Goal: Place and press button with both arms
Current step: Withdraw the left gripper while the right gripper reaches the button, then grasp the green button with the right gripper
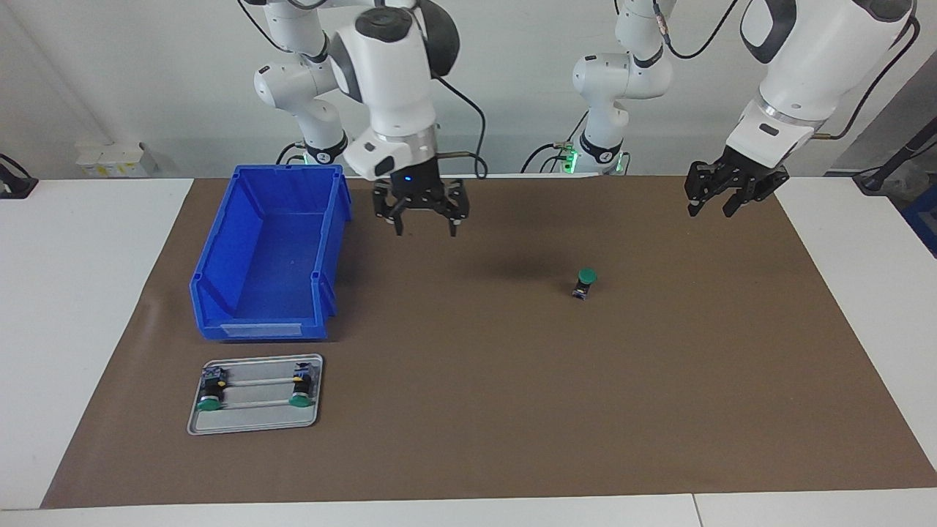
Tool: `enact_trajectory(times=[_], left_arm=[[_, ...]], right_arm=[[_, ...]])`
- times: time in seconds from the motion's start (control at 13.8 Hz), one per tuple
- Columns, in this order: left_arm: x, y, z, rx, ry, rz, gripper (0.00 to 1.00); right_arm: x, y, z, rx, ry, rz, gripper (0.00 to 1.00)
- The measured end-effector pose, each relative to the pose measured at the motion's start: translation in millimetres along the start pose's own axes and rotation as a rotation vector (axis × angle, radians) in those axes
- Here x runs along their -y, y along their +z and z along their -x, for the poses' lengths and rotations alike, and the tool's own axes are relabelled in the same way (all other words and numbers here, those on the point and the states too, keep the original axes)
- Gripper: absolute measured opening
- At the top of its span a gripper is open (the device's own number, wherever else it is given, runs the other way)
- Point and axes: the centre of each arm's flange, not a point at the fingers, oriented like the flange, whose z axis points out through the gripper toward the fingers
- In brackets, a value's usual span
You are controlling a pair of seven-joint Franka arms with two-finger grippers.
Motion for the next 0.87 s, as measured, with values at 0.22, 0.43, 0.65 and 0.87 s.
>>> enact_trajectory(times=[0.22,0.43,0.65,0.87], left_arm=[[3.5,14.7,-2.6,0.005,-0.006,0.0,1.0],[6.6,31.9,-1.7,0.034,0.005,-0.008,1.0],[9.6,39.4,3.6,0.053,0.016,-0.014,1.0],[11.0,37.0,7.6,0.05,0.014,-0.015,1.0]], right_arm=[[84.7,55.9,31.8,-0.039,0.031,-0.047,1.0],[140.7,102.4,62.5,-0.036,0.055,-0.078,1.0],[184.2,158.0,86.6,-0.047,0.067,-0.104,1.0],[205.6,168.6,101.8,-0.059,0.039,-0.132,1.0]])
